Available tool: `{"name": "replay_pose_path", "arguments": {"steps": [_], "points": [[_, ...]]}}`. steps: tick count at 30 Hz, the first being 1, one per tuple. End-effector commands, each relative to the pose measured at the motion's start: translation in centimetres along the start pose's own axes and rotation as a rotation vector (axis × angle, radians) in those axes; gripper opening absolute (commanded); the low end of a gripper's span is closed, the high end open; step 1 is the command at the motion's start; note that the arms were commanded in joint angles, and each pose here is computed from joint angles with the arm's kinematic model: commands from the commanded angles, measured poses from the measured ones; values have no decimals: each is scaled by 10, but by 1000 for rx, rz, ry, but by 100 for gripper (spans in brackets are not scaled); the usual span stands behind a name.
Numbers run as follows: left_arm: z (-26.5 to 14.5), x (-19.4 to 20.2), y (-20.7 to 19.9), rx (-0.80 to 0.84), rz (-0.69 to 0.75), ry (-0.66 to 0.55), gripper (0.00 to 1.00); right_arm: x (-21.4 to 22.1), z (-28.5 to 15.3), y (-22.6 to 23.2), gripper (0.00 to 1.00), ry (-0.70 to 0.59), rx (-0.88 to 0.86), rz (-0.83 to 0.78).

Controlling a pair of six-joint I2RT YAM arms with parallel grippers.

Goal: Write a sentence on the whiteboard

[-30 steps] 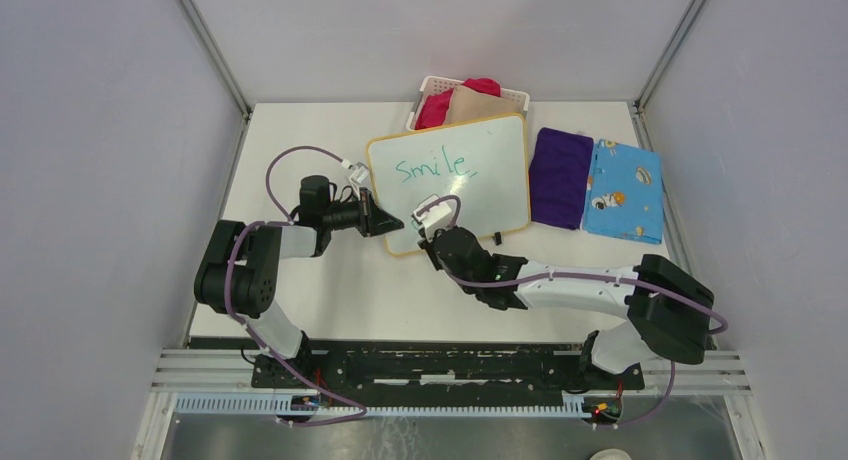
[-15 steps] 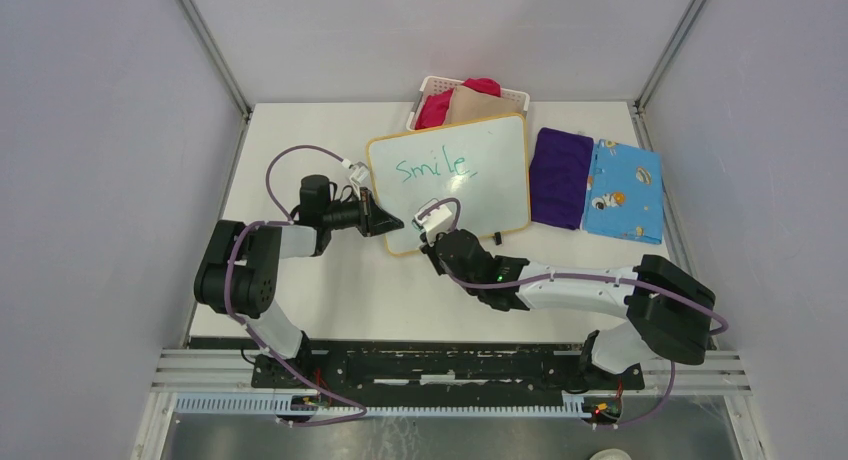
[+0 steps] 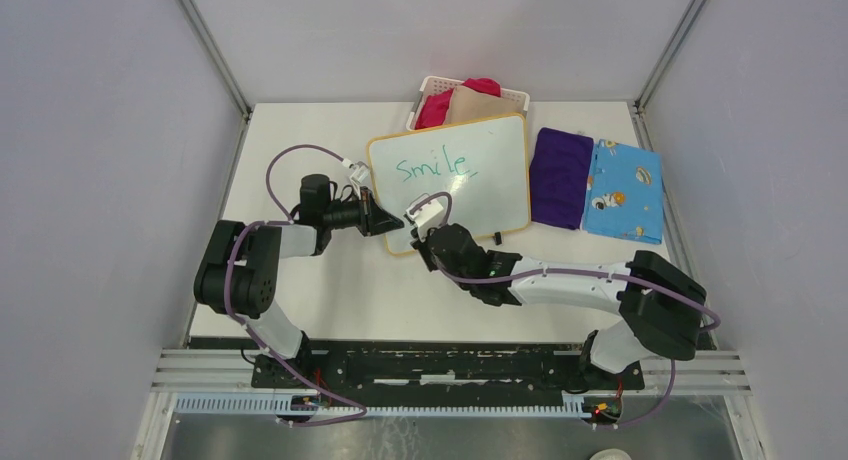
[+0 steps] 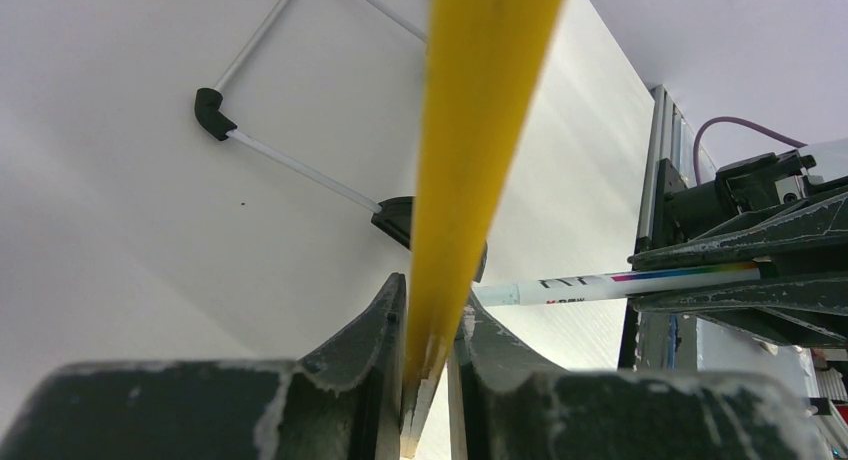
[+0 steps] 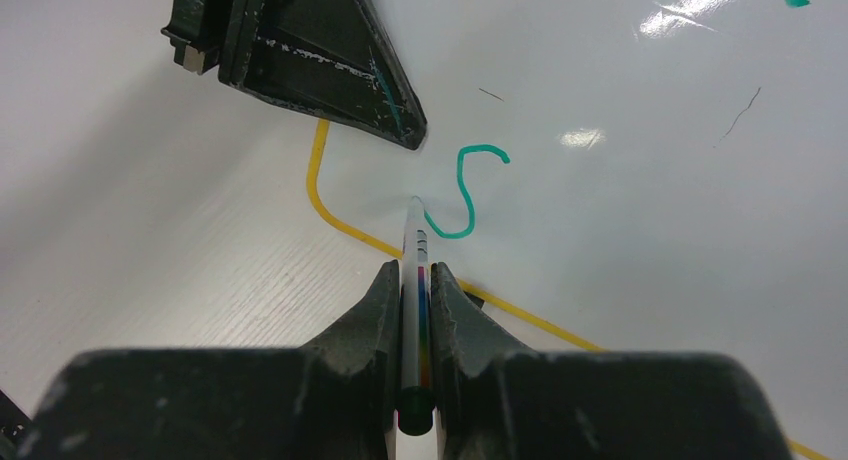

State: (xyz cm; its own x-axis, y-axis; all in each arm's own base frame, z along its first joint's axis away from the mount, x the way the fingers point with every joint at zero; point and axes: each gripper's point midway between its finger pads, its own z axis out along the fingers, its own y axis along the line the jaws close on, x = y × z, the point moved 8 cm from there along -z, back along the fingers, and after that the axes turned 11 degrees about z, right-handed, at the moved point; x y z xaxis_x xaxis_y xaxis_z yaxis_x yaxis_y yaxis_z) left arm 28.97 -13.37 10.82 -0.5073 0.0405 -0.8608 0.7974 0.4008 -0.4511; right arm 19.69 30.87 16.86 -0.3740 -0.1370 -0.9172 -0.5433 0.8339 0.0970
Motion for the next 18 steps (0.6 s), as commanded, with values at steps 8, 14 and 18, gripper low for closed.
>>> {"name": "replay_pose_path", "arguments": {"steps": [8,14,18], "points": [[3,16,2,-66,-43,76,2,-35,-31,-4,0,-126,-67,102],[3,17,2,-69,-45,78,2,-47,-31,-26,0,-147,17,92],[2,17,2,-70,-46,80,2,-50,-23,-29,0,-142,26,86]]}}
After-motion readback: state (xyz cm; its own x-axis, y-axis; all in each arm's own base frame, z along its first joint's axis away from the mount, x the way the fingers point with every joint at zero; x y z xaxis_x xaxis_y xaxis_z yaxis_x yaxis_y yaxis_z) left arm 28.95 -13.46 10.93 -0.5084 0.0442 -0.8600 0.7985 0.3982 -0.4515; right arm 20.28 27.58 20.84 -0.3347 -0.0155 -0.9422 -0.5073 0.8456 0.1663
